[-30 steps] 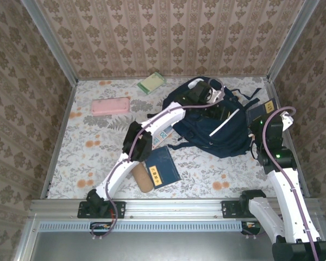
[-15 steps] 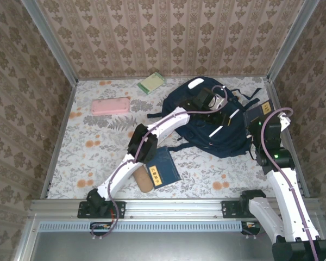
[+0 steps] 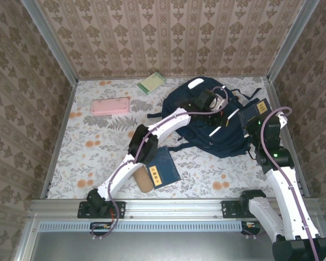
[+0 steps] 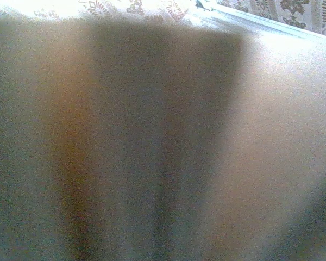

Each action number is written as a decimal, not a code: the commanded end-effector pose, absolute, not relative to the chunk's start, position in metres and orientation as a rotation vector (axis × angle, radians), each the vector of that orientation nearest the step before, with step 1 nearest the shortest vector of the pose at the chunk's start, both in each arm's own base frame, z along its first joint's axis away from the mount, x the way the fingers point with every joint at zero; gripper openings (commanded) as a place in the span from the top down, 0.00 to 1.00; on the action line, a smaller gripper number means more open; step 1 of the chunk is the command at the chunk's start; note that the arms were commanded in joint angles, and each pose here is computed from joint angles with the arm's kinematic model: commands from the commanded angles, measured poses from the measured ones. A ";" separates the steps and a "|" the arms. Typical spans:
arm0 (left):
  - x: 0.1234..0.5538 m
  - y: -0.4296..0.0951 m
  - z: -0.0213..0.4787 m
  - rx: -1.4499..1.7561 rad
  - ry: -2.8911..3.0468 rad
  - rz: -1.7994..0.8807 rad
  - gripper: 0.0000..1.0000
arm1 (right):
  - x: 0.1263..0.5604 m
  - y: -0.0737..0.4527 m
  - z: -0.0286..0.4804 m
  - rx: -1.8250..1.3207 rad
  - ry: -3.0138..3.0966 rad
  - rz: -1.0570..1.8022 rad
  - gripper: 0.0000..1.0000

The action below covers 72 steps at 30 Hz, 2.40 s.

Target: Pack the student bag

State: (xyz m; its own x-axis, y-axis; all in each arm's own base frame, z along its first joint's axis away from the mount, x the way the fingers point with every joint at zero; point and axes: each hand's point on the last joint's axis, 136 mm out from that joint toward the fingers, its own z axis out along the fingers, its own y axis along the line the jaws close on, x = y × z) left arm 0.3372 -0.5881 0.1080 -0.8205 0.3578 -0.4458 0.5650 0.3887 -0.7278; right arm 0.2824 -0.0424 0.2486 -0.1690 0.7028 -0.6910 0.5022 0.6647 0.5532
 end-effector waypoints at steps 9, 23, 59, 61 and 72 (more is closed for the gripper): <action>0.406 -0.513 0.294 0.596 2.152 -1.568 1.00 | 0.246 -0.064 0.303 0.997 1.687 0.144 1.00; 0.425 -0.458 0.380 0.509 1.996 -1.657 1.00 | 0.279 -0.011 0.268 0.823 1.777 0.471 1.00; 0.415 -0.434 0.411 0.520 1.942 -1.798 1.00 | 0.567 0.155 0.147 0.650 1.932 1.395 0.66; 0.421 -0.432 0.406 0.499 1.954 -1.795 1.00 | 0.570 0.150 0.132 0.683 1.967 1.313 0.44; 0.448 -0.422 0.388 0.413 1.976 -1.802 1.00 | 0.534 0.093 0.130 0.691 2.117 0.895 0.21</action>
State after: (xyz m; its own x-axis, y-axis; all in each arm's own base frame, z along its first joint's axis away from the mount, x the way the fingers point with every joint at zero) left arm 0.4592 -0.4392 0.3050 -0.9353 -0.0247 -0.3530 0.3384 0.2296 -0.9126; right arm 0.5477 0.1152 0.1196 -0.6108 0.7223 -0.3244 0.1609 0.5144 0.8423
